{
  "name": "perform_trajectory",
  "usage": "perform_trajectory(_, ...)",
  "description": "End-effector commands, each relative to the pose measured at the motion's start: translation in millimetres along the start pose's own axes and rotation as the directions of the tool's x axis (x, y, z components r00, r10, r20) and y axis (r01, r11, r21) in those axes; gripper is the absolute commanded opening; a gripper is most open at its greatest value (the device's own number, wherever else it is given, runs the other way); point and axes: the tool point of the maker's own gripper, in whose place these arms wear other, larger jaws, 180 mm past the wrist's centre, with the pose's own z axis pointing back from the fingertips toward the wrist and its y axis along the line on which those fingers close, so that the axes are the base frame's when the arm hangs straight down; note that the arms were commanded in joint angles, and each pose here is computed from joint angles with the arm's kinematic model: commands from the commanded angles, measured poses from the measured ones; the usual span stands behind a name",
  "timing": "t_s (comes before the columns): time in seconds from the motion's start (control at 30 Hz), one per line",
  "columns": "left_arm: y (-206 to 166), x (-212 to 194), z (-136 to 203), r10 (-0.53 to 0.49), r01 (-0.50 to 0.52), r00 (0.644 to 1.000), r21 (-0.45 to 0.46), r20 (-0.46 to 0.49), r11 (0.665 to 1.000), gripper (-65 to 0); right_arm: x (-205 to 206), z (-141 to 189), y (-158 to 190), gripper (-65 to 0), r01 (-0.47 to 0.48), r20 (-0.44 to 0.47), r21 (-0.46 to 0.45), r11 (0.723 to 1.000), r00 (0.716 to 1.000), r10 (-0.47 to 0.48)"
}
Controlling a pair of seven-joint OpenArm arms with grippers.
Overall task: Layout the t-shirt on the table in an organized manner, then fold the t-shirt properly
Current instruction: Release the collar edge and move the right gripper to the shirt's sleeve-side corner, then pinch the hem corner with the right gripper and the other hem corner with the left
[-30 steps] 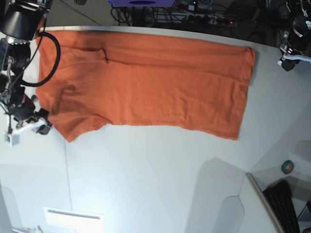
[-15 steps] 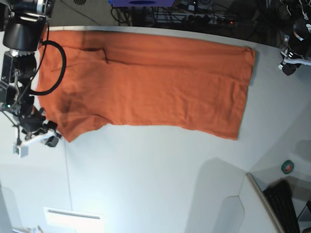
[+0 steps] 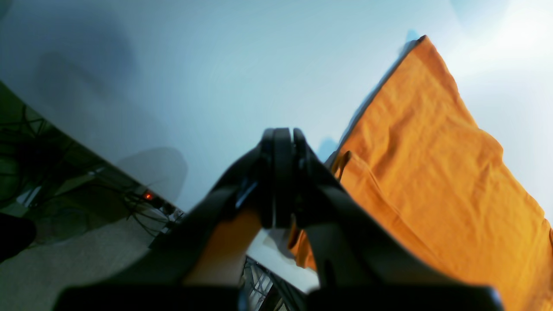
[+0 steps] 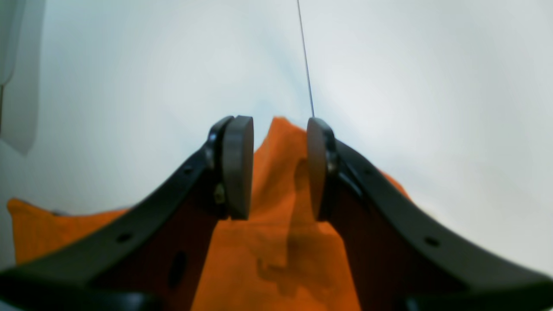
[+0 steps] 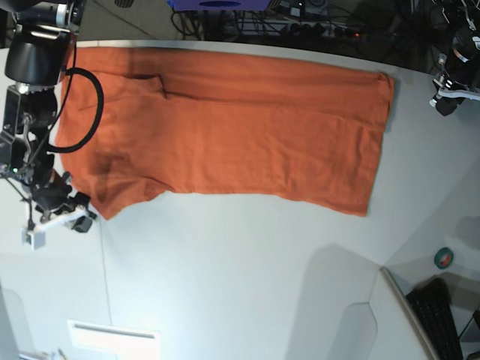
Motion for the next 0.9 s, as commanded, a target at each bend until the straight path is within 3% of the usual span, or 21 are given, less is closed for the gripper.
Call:
perform_trajectory(0.0, -0.5, 14.5, 2.8, -0.013, 0.013, 0.999, -0.004, 0.040, 1.000, -65.0, 26.4, 1.9, 5.8, -44.7, -0.015, 0.067, 0.017, 1.000, 0.998, 0.013)
perform_trajectory(0.23, -0.3, 14.4, 2.8, -0.014, 0.014, 0.999, -0.004, 0.040, 1.000, -65.0, 45.9, -3.3, 15.0, -44.7, -0.015, 0.091, 0.035, 0.999, 0.996, 0.012)
perform_trajectory(0.47, -0.4, 13.9, 2.8, -0.013, 0.013, 0.999, -0.004, 0.039, 1.000, -65.0, 31.5, -20.4, 11.1, -44.7, 0.021, 0.025, 0.029, 0.999, 0.999, -0.022)
perform_trajectory(0.7, -0.4, 13.9, 2.8, -0.013, 0.013, 0.999, -0.004, 0.039, 1.000, -65.0, 12.4, -35.2, 53.8, -44.7, -0.193, -0.064, 0.103, 0.976, 0.978, 0.200)
perform_trajectory(0.87, -0.4, 13.9, 2.8, -0.013, 0.013, 0.999, -0.004, 0.039, 1.000, -65.0, 12.1, -57.9, 44.0, -44.7, -0.145, -0.143, 0.071, 0.987, 0.978, 0.154)
